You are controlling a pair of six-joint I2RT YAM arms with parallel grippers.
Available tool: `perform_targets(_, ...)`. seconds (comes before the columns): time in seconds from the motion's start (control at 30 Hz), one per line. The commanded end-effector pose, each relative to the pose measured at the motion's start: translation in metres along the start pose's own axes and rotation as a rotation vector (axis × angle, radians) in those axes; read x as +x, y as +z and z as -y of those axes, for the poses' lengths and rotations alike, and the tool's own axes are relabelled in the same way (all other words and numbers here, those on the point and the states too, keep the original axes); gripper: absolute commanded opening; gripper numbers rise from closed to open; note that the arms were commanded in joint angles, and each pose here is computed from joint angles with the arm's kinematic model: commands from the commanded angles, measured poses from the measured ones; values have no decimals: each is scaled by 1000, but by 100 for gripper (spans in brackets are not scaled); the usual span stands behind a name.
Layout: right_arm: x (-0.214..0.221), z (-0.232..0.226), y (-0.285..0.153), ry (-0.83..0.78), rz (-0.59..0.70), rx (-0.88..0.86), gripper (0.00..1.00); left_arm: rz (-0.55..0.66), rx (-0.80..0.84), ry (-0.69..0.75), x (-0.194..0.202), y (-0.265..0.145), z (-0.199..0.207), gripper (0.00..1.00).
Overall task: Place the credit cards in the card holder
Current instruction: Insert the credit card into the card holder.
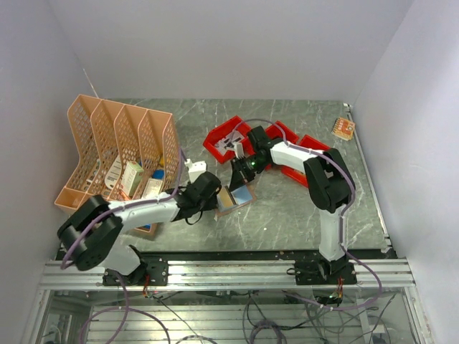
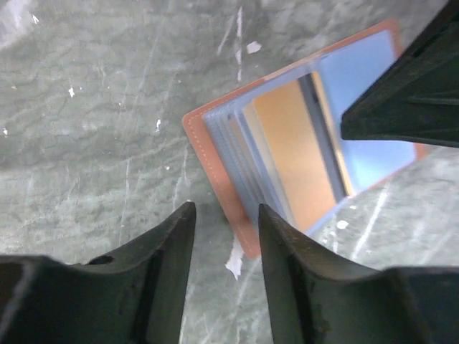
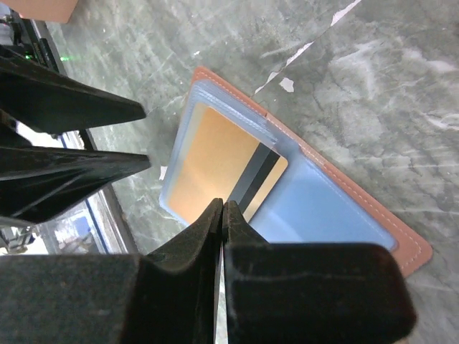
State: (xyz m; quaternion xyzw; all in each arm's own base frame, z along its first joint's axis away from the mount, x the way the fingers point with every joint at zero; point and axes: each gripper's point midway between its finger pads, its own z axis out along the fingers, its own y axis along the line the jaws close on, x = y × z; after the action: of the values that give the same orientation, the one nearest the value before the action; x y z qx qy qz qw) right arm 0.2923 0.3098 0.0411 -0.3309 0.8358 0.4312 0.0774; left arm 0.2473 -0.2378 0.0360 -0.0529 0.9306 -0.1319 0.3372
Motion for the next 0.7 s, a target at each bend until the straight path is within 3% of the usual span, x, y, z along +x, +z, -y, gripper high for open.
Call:
perform_targets(0.0,-16,-15,-19,-122,62,1,3,20,61,-21,-7,-21,3,56)
perform_targets(0.13,-21,-17,-29,-204,74,42,5,50,208,-121,-11,-33,19,71)
perform_targets(0.3,-38,-5,-79,-402,193,245,12,56,307,-190,-18,-33,33,76)
perform_targets(0.33,-44,-6,-91,-458,238,302,18,55,305,-189,-19,-30,34,77)
perform_targets(0.43,-45,-14,-112,-602,350,338,82,48,297,-193,-20,-23,31,79)
perform_targets(0.47,-40,-14,-112,-609,355,291,92,45,296,-200,-19,-21,28,80)
perform_targets(0.5,-35,-9,-112,-583,337,260,92,42,303,-210,-19,-19,27,80)
perform_targets(0.6,-21,14,-109,-494,208,267,72,43,302,-233,-20,-14,21,79)
perform_targets(0.67,-15,25,-110,-474,200,336,68,37,283,-239,-18,-10,16,77)
